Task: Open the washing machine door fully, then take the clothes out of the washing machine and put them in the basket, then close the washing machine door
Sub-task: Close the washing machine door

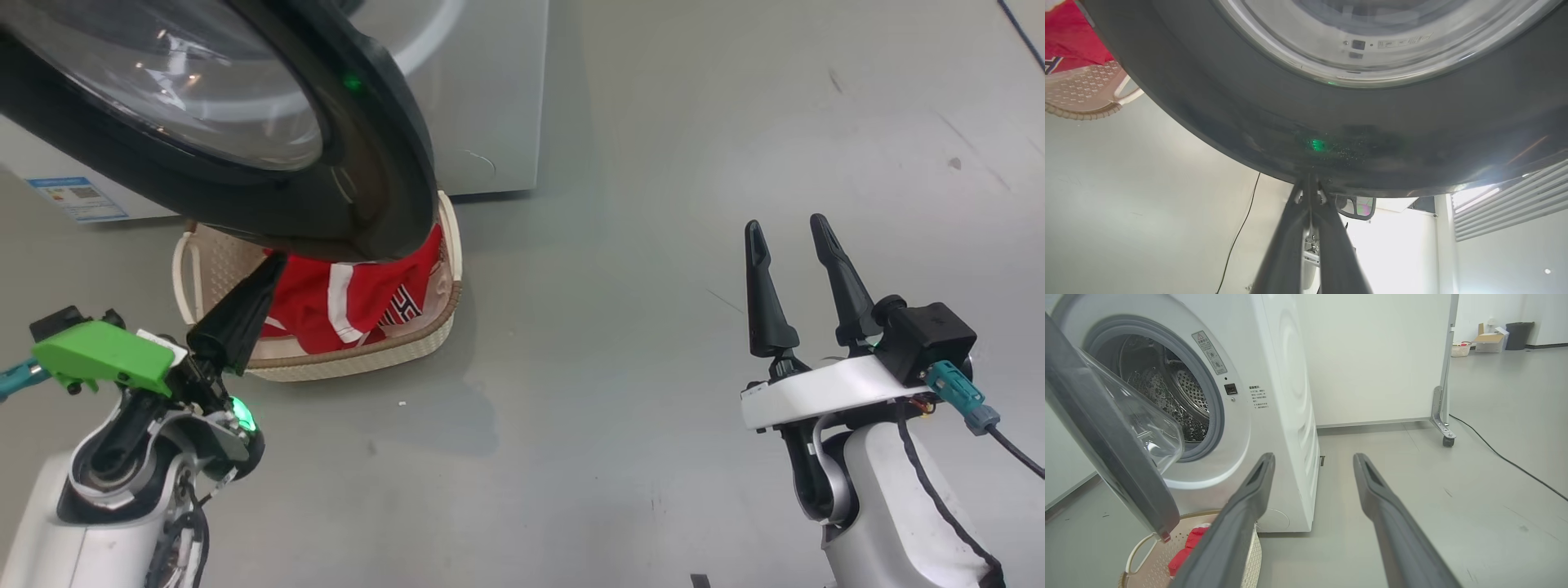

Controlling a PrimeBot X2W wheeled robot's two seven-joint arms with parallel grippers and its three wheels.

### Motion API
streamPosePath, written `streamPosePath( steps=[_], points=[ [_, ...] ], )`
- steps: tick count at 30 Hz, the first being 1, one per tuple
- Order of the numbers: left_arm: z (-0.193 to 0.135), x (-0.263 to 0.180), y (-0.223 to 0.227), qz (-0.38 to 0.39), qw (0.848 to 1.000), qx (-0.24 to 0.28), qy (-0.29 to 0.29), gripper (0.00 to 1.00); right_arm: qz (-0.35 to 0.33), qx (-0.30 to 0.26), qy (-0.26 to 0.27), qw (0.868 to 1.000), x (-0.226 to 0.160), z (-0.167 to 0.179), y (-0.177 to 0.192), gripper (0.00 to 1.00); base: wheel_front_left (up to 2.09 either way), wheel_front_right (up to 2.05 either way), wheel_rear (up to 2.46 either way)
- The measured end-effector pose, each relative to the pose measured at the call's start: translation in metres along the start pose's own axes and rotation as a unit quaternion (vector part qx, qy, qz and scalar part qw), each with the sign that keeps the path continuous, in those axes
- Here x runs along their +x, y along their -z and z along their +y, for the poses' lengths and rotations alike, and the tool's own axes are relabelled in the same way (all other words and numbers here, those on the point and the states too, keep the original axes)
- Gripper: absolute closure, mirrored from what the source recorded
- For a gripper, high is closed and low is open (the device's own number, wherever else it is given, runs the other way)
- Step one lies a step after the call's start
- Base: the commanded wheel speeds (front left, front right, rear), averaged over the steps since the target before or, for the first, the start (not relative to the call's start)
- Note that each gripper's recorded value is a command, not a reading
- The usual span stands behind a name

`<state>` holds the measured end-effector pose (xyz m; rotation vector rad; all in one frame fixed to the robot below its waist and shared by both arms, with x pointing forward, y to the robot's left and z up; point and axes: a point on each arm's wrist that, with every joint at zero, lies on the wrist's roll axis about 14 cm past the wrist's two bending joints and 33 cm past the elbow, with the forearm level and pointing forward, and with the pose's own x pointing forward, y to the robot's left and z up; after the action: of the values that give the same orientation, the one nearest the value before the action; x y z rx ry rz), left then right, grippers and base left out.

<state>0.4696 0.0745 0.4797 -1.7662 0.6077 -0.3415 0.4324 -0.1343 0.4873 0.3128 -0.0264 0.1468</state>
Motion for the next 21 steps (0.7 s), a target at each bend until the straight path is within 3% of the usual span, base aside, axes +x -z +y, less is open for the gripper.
streamPosePath(
  steps=[7,13,16,21],
  points=[
    [0.002,-0.043,-0.022,-0.053,0.993,0.101,-0.008,1.0,-0.004,-0.006,-0.044,0.999,0.008,0.026,-0.002,0.0,0.0,0.0,0.0],
    [0.004,-0.082,-0.047,-0.125,0.975,0.18,-0.027,1.0,0.0,-0.005,-0.07,0.997,0.008,0.045,0.001,0.0,0.0,0.0,0.0],
    [0.002,-0.101,-0.057,-0.153,0.961,0.226,-0.038,1.0,0.0,-0.003,-0.087,0.996,0.008,0.056,0.0,0.0,0.0,0.0,0.0],
    [-0.007,-0.133,-0.077,-0.21,0.918,0.33,-0.064,1.0,-0.002,-0.004,-0.107,0.994,0.006,0.07,-0.002,0.0,0.0,0.0,0.0]
  ],
)
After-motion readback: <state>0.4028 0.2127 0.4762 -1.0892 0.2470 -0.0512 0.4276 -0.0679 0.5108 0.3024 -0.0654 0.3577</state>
